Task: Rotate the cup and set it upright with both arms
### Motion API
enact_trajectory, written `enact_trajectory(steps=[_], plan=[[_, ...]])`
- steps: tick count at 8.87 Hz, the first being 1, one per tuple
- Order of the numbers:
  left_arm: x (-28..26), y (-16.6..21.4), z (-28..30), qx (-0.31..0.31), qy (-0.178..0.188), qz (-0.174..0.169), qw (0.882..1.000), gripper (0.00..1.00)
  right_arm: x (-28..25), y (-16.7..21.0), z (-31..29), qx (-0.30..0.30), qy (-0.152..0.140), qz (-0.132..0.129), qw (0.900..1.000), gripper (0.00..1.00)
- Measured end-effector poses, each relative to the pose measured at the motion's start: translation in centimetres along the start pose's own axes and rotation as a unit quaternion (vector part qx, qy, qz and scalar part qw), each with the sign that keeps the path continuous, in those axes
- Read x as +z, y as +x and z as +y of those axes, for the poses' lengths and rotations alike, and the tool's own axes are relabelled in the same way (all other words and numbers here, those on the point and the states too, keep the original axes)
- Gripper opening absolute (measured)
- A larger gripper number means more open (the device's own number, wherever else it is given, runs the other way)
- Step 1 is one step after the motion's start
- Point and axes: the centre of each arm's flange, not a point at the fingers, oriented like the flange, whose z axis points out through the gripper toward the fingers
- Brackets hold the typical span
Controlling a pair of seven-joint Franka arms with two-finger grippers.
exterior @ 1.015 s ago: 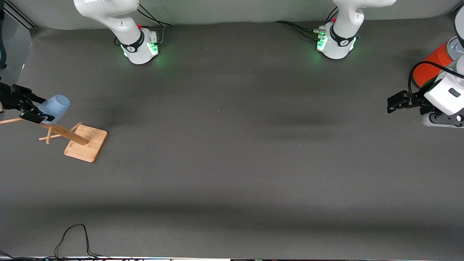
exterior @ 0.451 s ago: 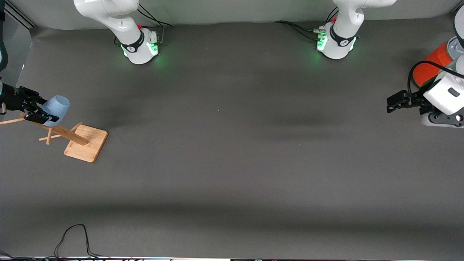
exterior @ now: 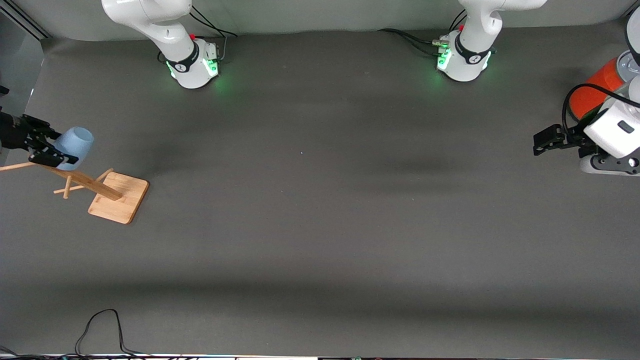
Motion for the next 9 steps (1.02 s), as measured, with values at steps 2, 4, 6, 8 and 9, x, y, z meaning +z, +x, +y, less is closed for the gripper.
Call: enact_trajectory(steps=[2, 4, 6, 8, 9], plan=[[0.0, 0.0, 0.0, 0.000, 0.000, 0.000, 1.000, 1.00, -2.6, -3.1, -2.6, 0.020, 0.000, -0.012, 1.000, 0.82], [0.0, 0.0, 0.1, 0.001, 0.000, 0.000, 1.000, 1.00, -4.0, -8.0, -7.7, 0.035, 0.008, -0.015, 0.999, 0.82], [0.0, 0.0, 0.1, 0.001, 0.000, 0.000, 1.000, 1.00, -3.8, -14.2, -13.1, 0.042, 0.006, -0.009, 0.999, 0.82], [-0.1, 0.0, 0.1, 0.001, 0.000, 0.000, 1.000, 1.00, -1.9, -20.0, -18.2, 0.066, 0.023, -0.012, 0.997, 0.82], [-0.1, 0.0, 0.1, 0.001, 0.000, 0.000, 1.000, 1.00, -0.1, -22.6, -20.8, 0.071, 0.030, -0.010, 0.997, 0.82]])
